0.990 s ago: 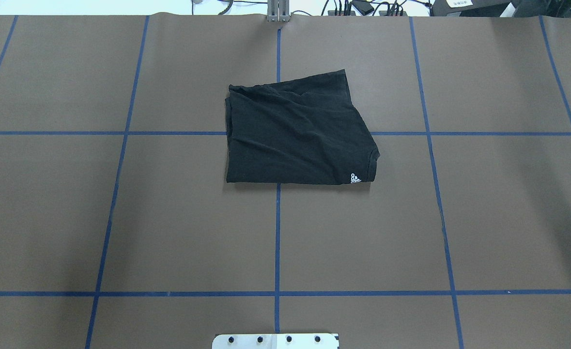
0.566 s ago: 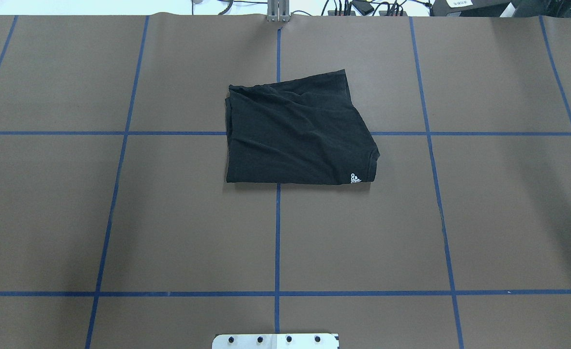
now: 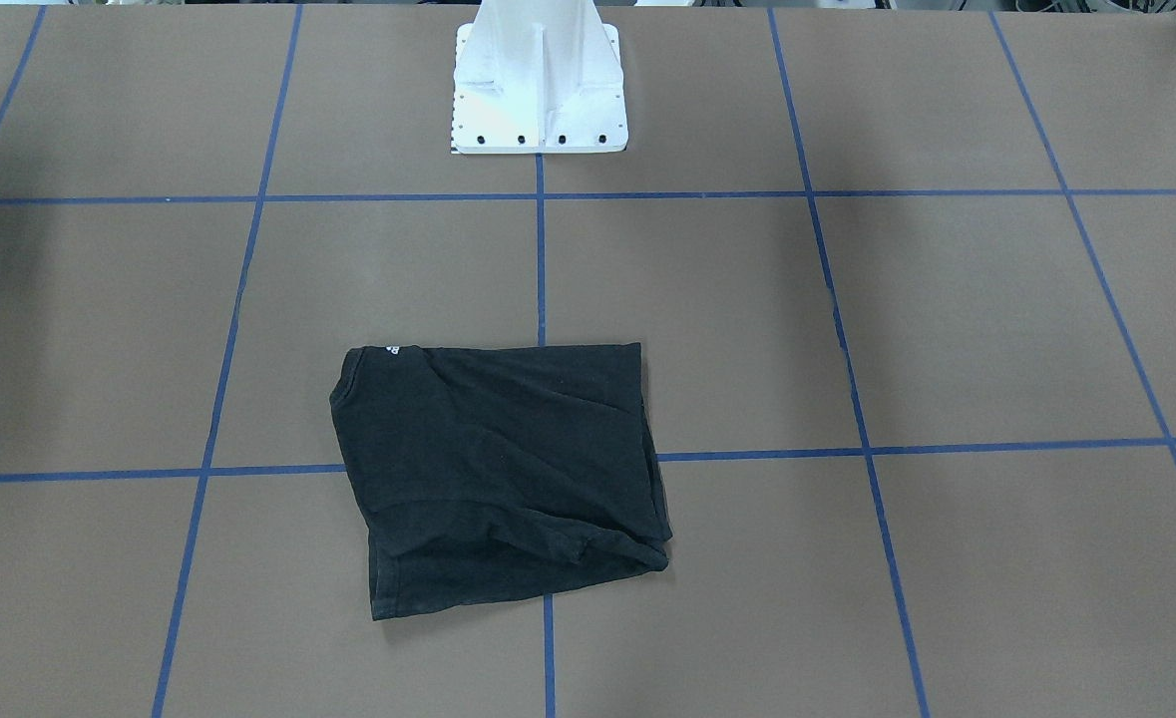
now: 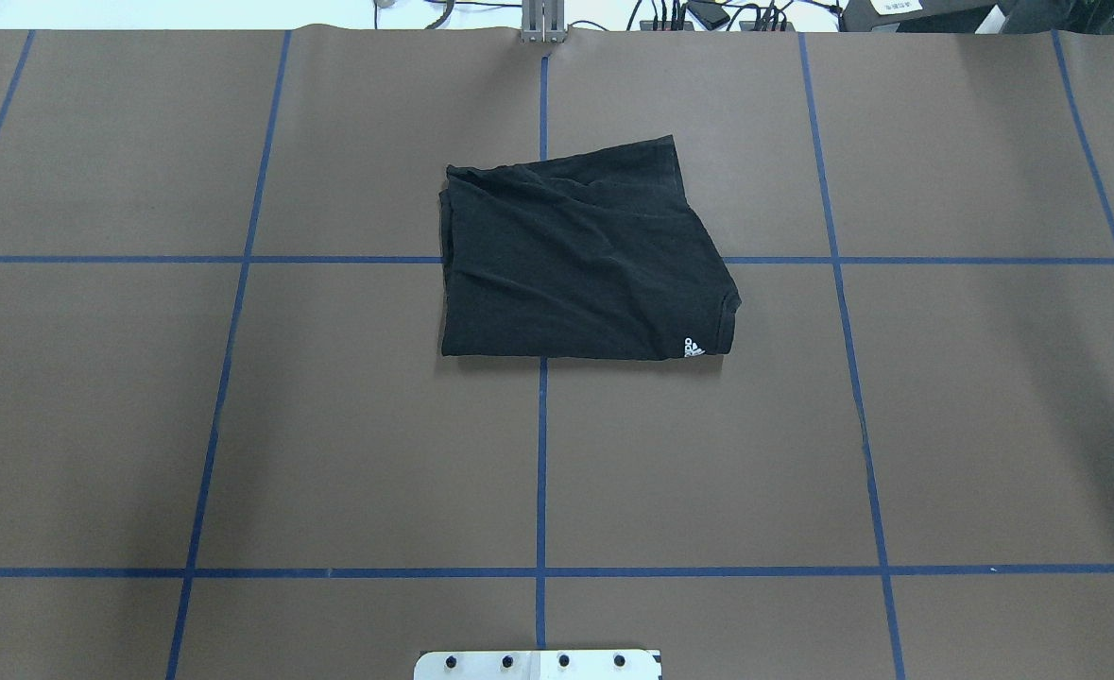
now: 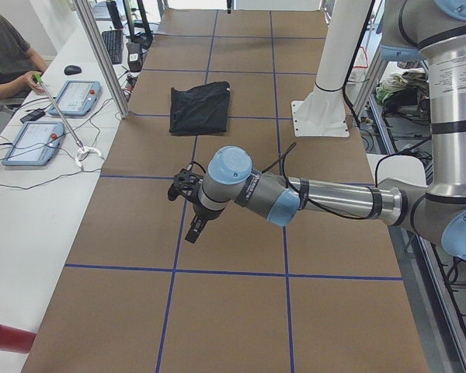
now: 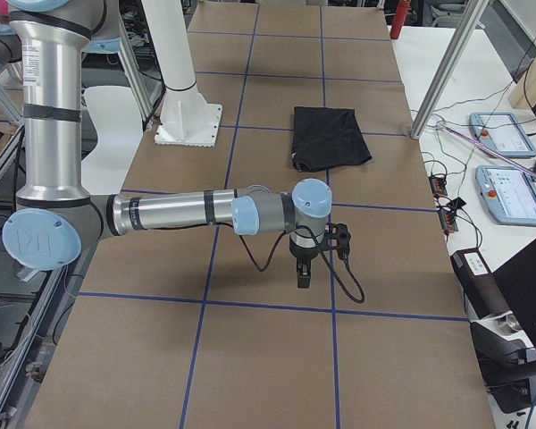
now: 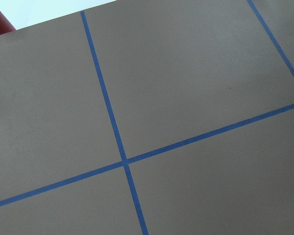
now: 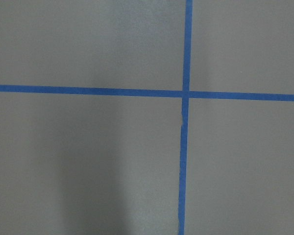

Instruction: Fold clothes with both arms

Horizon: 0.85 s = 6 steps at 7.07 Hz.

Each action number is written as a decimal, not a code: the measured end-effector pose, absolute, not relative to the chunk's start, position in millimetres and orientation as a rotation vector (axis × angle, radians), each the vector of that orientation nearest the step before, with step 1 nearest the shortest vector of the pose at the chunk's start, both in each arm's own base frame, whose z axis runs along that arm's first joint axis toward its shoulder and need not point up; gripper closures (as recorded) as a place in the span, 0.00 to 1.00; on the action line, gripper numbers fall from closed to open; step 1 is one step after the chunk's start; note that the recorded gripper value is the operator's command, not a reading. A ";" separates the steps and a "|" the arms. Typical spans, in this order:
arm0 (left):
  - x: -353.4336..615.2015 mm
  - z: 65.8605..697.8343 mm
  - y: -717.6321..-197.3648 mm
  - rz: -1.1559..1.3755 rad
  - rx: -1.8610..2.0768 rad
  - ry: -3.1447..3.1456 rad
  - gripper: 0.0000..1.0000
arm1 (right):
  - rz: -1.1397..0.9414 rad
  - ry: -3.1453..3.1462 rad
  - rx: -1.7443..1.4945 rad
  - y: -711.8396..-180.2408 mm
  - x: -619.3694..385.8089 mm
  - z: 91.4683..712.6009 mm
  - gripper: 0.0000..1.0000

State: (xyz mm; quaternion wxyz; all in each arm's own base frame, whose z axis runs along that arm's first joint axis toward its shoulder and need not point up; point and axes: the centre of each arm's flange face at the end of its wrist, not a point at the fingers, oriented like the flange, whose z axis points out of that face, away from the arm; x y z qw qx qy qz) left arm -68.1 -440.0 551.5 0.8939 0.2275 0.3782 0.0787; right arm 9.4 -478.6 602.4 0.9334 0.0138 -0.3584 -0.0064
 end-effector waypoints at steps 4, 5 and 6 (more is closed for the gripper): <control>-68.2 550.3 -439.9 0.164 0.474 0.784 0.00 | -0.013 -0.733 0.029 -478.7 9.5 602.4 0.00; -68.1 550.5 -438.5 0.164 0.473 0.784 0.00 | -0.014 -0.734 0.033 -479.2 9.6 600.5 0.00; -67.8 551.4 -435.5 0.163 0.471 0.785 0.00 | -0.018 -0.738 0.044 -480.5 9.2 595.7 0.00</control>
